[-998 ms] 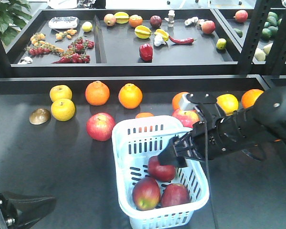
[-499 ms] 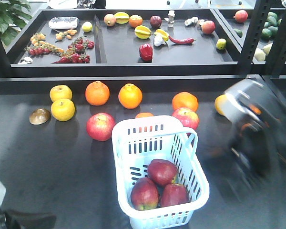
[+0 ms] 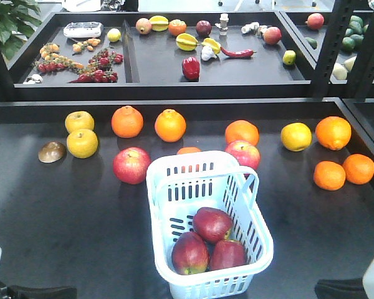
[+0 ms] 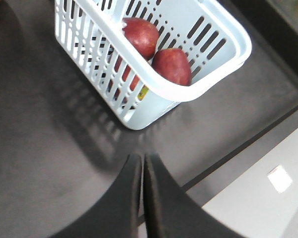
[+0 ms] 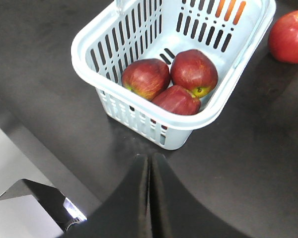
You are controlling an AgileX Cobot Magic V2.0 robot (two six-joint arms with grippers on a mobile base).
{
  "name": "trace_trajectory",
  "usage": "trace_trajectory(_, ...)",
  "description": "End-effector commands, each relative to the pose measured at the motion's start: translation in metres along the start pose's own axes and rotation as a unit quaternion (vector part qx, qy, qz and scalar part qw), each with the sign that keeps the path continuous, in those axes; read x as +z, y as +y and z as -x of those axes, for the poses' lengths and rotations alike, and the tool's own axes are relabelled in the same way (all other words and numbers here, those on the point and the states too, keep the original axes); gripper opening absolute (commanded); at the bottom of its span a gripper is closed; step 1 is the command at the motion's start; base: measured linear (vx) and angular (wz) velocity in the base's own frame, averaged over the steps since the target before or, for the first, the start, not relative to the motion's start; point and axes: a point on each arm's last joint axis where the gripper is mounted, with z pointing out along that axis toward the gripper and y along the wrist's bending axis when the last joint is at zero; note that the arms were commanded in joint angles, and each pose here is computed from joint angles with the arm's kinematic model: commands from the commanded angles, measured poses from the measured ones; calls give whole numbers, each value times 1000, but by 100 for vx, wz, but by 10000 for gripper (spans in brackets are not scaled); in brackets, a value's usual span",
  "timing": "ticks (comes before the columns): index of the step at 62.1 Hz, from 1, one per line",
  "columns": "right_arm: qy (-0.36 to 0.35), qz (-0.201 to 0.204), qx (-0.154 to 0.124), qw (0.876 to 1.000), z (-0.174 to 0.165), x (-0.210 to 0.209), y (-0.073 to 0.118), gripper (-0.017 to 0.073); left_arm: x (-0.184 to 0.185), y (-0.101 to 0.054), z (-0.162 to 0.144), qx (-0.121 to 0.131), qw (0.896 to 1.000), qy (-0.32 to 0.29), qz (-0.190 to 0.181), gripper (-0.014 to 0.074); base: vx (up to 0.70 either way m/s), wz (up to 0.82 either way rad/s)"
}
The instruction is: Pick three apples into basket with both arms
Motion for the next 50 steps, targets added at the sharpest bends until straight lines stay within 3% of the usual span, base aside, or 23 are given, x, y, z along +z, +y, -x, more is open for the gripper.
trace_trajectory(1, -30, -7, 1, 1000, 8, -6, -1, -9, -4, -8, 18, -51, 997, -44, -21, -6, 0, 0)
trace_trajectory(10, -15, 5, 2, 1000, 6, -6, 2, -9, -15, -24, 44, -8, 996, -77, -51, -6, 0, 0)
trace_trajectory(25, -9, 10, 1, 1000, 5, -6, 3, -9, -39, -54, 81, 15, 987, -109, -116, -6, 0, 0)
trace_trajectory(31, -9, 10, 1, 1000, 5, -6, 3, -9, -45, -60, 88, 12, 984, -119, -129, -6, 0, 0)
trace_trajectory(45, -9, 10, 1, 1000, 5, -6, 3, -9, -45, -58, 90, 8, 984, -131, -121, -6, 0, 0)
trace_trajectory(50, -9, 10, 1, 1000, 5, -6, 3, -9, -46, -58, 94, -23, 981, -148, -121, -6, 0, 0)
